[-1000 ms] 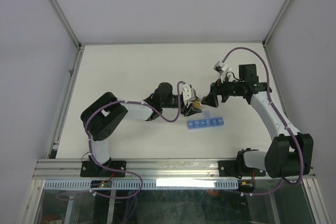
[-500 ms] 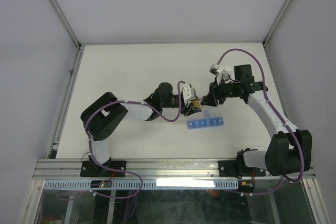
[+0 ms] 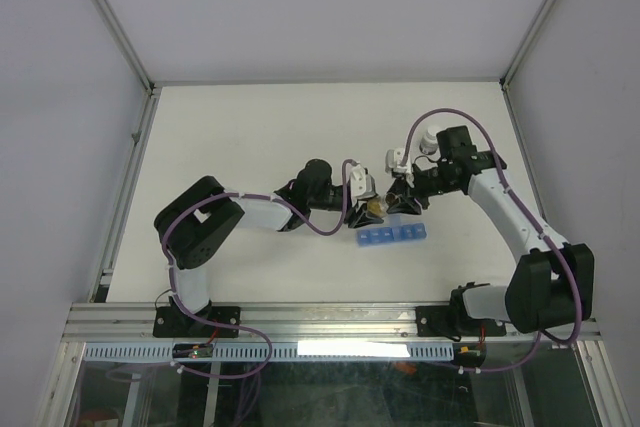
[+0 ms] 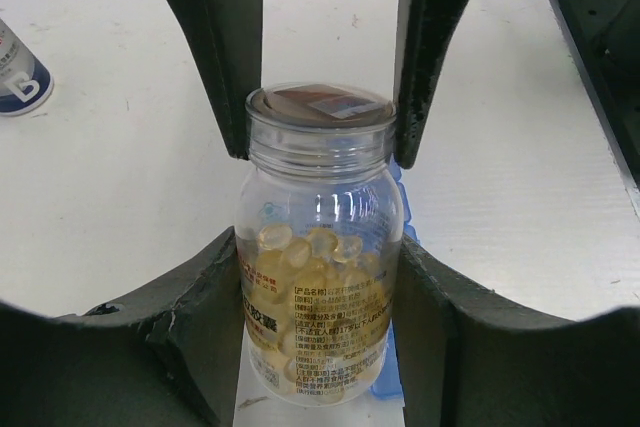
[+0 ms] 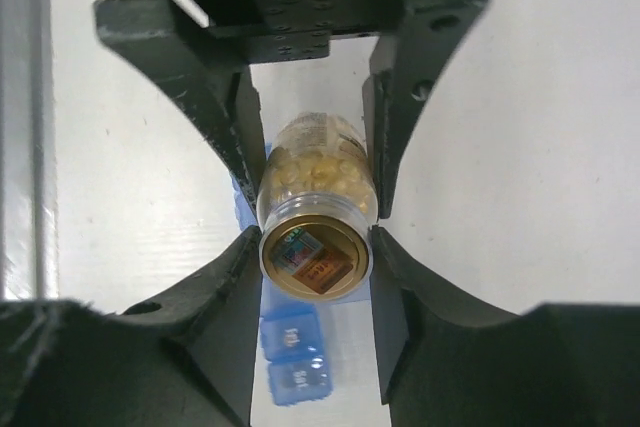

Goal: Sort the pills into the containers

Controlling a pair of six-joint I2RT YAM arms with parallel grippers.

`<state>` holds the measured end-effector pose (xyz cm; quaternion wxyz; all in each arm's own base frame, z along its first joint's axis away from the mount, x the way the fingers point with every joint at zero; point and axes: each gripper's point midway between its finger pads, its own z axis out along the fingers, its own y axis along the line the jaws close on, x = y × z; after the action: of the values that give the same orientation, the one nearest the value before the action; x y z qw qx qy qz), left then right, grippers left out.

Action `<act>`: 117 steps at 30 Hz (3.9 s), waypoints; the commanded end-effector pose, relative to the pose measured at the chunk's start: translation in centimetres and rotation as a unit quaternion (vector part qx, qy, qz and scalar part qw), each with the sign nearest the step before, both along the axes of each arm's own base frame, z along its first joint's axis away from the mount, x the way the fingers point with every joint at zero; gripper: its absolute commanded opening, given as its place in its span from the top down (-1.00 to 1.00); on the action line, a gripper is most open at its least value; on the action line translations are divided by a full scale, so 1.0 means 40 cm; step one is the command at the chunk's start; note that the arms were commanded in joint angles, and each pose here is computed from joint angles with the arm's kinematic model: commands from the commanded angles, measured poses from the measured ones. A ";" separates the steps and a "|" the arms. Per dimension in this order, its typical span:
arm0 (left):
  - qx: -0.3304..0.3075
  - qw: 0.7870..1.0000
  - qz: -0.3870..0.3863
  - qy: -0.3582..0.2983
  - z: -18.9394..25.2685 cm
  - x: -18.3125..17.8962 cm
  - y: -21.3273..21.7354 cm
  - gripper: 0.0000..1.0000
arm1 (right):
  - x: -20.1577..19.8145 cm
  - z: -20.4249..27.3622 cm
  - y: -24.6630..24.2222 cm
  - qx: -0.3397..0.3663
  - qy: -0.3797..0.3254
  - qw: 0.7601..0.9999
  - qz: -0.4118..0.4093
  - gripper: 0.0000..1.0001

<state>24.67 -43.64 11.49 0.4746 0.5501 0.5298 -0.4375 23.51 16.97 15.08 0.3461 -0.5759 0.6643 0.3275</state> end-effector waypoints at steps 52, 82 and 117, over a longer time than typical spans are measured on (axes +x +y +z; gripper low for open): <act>-0.067 0.996 0.058 -0.020 0.134 0.055 -0.022 1.00 | 0.081 0.091 -0.002 0.088 0.140 0.957 -0.237 -0.29; -0.060 0.997 0.006 -0.038 0.118 0.006 -0.017 1.00 | 0.008 0.101 0.011 0.021 -0.073 0.995 0.072 -0.99; -0.070 0.996 0.026 -0.039 0.123 0.020 -0.011 1.00 | 0.045 0.061 0.001 0.070 0.136 0.973 -0.171 -0.14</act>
<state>25.55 -43.68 12.79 0.5059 0.5236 0.5319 -0.4324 24.82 16.79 16.97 0.3304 -0.3719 0.7749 0.3899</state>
